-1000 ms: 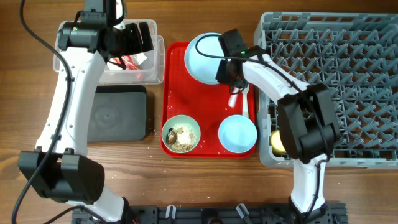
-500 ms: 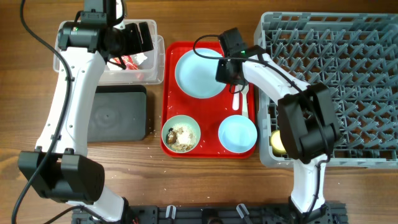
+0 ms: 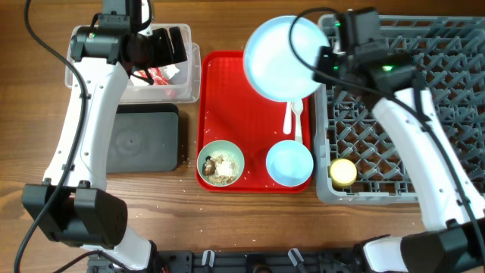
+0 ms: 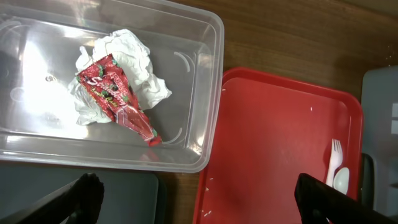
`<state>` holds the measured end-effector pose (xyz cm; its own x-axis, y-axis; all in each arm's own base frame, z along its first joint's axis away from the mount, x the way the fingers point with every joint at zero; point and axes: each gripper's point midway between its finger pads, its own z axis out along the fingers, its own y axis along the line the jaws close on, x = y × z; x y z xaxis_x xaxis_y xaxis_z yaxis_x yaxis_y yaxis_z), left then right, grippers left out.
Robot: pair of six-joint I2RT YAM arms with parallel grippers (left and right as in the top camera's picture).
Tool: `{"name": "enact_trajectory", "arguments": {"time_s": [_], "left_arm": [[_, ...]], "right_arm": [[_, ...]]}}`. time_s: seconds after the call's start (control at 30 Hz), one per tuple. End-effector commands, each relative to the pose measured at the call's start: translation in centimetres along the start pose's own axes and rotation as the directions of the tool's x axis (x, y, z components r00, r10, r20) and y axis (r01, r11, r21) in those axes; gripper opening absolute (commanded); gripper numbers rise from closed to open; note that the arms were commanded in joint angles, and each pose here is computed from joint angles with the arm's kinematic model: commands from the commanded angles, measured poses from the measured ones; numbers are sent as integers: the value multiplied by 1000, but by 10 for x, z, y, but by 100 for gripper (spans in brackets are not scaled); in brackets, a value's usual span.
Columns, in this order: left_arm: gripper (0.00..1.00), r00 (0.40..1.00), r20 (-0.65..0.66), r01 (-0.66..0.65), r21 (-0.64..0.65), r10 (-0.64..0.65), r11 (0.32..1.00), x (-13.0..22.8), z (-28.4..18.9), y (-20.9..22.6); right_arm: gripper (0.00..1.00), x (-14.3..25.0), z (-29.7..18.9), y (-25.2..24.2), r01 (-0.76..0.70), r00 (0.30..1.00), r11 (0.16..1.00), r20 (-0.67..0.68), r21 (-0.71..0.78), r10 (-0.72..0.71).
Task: Sort waste into correct bins and load items into the dishwasher rack
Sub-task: 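Carry the plate with right gripper and stand it upright in the rack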
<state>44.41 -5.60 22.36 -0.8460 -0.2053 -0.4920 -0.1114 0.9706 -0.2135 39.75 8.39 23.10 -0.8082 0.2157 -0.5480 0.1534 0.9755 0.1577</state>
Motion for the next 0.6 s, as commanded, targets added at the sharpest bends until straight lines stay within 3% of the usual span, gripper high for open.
{"name": "enact_trajectory", "arguments": {"time_s": [0.0, 0.2, 0.33, 0.57], "left_arm": [[100, 1000, 15, 6, -12, -6, 1000, -4, -2, 3], [100, 1000, 15, 6, -12, -6, 1000, -4, -2, 3], [100, 1000, 15, 6, -12, -6, 1000, -4, -2, 3], [100, 1000, 15, 6, -12, -6, 1000, -4, -2, 3]], "right_arm": [[4, -3, -8, -31, -7, 1000, 997, 4, 76, 6], [4, -12, -15, -67, -45, 999, 990, 23, 131, 42], [4, -22, -27, -103, -87, 995, 965, 77, 247, 70], [4, -47, -59, -165, -160, 971, 803, 239, 575, 22]]}}
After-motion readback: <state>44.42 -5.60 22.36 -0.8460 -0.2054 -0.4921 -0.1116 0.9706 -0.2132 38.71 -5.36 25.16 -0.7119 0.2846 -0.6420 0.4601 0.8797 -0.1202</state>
